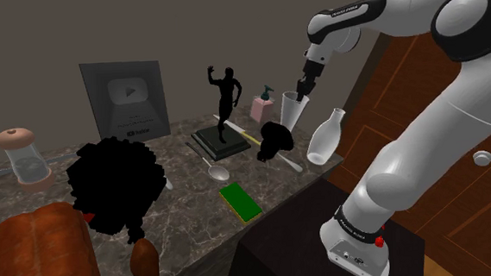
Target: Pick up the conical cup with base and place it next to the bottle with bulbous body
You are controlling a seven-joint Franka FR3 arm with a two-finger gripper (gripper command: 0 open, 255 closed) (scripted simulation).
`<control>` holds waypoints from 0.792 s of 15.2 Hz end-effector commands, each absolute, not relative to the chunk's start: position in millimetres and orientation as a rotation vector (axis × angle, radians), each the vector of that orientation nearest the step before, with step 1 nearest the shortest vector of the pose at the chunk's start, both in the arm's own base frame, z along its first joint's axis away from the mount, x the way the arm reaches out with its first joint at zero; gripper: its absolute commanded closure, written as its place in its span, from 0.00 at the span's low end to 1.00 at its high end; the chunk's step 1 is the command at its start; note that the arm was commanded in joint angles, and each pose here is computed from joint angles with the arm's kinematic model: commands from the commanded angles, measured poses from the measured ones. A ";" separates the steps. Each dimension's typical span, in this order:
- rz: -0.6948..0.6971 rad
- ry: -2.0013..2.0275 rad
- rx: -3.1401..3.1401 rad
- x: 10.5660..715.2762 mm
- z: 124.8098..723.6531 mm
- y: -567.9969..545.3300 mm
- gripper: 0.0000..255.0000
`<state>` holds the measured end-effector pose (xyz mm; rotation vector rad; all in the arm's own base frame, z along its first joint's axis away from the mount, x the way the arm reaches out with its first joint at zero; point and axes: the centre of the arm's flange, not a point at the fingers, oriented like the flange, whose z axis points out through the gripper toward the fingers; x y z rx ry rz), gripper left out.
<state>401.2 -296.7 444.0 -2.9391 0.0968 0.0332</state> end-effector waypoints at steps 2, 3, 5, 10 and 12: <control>0.033 0.097 -2.939 401.0 428.2 -296.5 1.00; 0.033 0.097 -2.939 401.0 423.0 -296.5 1.00; 0.033 0.097 -2.939 400.9 420.8 -296.5 1.00; 0.033 0.097 -2.939 401.0 420.8 -296.5 1.00; 0.033 0.097 -2.939 400.9 420.6 -296.4 0.00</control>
